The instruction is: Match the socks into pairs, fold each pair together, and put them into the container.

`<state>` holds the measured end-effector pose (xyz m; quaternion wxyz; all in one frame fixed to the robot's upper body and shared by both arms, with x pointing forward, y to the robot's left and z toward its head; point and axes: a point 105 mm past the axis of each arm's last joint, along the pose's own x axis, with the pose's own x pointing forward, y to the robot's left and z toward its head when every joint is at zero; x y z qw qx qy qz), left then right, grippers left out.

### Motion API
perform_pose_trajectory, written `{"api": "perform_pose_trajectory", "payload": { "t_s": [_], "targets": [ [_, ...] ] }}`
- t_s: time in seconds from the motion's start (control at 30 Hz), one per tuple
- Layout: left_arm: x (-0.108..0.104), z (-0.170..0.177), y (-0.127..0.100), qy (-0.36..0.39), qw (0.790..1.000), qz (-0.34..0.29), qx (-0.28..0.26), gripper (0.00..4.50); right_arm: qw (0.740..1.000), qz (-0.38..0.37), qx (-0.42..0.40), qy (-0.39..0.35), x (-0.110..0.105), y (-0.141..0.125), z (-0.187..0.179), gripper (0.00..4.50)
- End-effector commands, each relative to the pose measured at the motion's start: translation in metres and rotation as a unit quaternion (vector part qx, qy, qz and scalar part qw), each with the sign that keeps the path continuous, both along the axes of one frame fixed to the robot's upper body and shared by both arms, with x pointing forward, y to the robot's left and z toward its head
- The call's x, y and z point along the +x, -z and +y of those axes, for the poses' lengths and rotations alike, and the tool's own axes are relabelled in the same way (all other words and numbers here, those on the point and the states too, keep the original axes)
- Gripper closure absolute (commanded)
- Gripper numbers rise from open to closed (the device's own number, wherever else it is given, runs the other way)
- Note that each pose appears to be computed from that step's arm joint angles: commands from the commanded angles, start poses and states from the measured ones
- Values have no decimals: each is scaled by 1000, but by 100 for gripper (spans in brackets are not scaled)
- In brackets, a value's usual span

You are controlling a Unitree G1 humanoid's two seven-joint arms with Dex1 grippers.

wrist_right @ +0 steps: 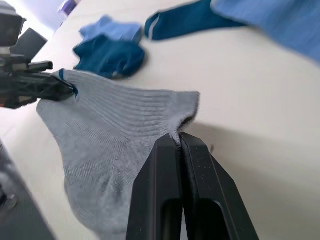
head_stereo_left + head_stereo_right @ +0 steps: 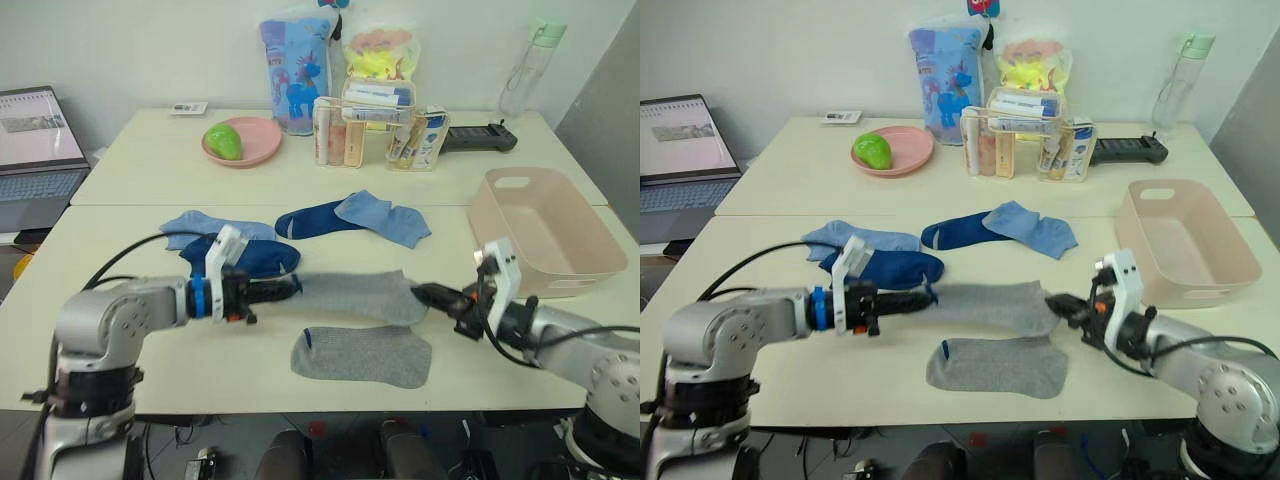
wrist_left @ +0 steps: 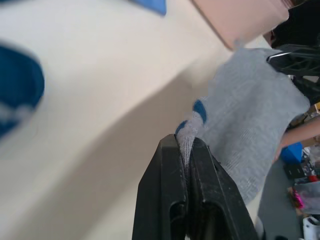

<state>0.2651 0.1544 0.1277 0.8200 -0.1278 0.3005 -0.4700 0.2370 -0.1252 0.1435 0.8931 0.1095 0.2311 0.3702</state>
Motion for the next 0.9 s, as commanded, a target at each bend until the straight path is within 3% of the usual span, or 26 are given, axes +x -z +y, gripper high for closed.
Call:
{"api": "perform_pose_trajectory", "payload": {
  "t_s": [0.03, 0.1, 0.4, 0.9],
  "targets": [
    [-19, -7, -2, 15, 1000, -21, -9, 445, 999, -3, -18, -34, -22, 3, 7, 450],
    [-26, -11, 7, -1, 1000, -13, -25, 445, 999, 6, -35, -31, -27, 11, 8, 450],
    [-37, -20, 56, -13, 999, -28, 39, 445, 997, 10, -79, -5, -20, 32, 4, 450],
    [-33, -25, 60, -19, 998, -48, 43, 445, 996, 5, -85, 2, -12, 41, 3, 450]
  ]
}}
